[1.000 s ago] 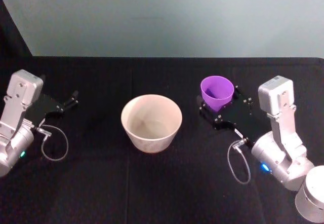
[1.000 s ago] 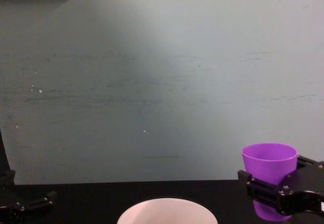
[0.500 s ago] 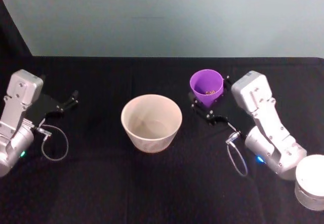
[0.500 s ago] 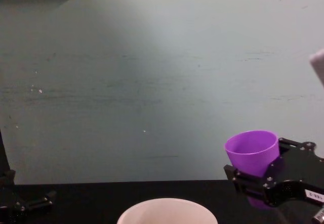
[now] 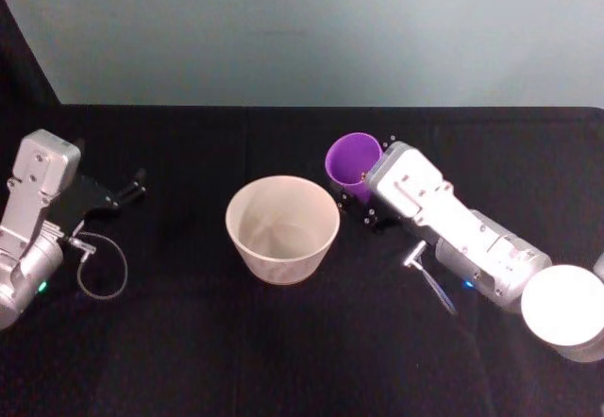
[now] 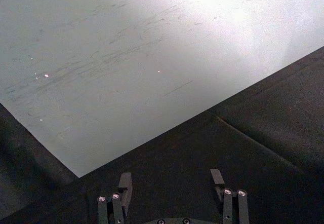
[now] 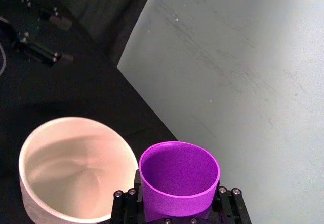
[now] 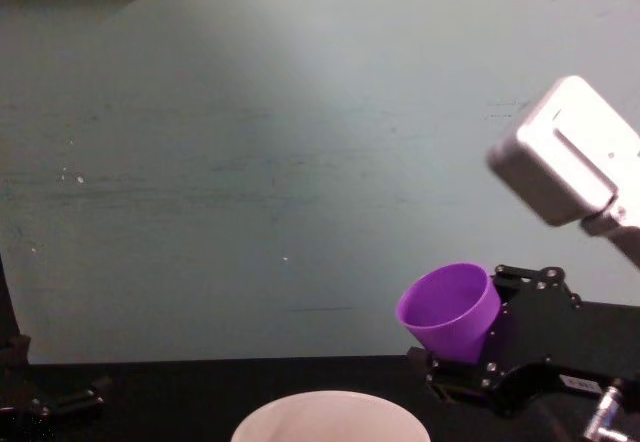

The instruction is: Pick up the cup and pour the mung beans from the cup into the bowl.

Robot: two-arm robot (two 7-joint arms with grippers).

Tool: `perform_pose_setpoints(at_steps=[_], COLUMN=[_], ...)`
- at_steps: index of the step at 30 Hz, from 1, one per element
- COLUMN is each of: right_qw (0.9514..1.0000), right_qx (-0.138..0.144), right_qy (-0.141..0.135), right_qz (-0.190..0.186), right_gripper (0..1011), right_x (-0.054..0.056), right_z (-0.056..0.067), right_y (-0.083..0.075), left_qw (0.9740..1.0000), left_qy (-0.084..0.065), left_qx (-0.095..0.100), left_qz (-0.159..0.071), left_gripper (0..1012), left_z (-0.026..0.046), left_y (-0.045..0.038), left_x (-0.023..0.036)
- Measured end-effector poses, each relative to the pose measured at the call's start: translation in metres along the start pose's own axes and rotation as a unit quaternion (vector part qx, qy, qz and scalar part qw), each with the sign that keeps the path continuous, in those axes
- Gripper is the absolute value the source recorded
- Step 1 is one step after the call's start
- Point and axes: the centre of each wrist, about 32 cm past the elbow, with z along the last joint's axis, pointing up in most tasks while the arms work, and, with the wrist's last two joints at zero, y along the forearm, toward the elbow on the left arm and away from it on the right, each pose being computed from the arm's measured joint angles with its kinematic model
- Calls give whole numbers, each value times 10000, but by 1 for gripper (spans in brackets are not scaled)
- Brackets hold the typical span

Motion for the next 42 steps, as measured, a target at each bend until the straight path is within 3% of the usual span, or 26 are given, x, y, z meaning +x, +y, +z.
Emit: perform_pose_setpoints(at_steps=[9, 15, 19, 25, 28, 35, 42], right_qw=[9973, 9912, 9846, 9763, 9695, 9593, 9457], right_qx=[-160, -306, -390, -453, -463, -489, -542], right_qy=[-709, -1284, -1695, -2105, -2393, -2766, -3190], right_qz=[42, 99, 161, 234, 264, 284, 319], right_gripper=[731, 731, 731, 731, 731, 731, 731], right_x=[-55, -95, -129, -157, -180, -214, -255], right_z=[98, 171, 223, 274, 306, 340, 366], right_y=[95, 162, 209, 255, 282, 316, 354], left_qw=[10000, 10000, 10000, 10000, 10000, 10000, 10000], left_qy=[0, 0, 0, 0, 0, 0, 0], left_qx=[0, 0, 0, 0, 0, 0, 0], left_qz=[0, 0, 0, 0, 0, 0, 0], left_gripper=[1000, 1000, 1000, 1000, 1000, 1000, 1000], left_z=[0, 0, 0, 0, 0, 0, 0], left_y=[0, 0, 0, 0, 0, 0, 0], left_x=[0, 0, 0, 0, 0, 0, 0])
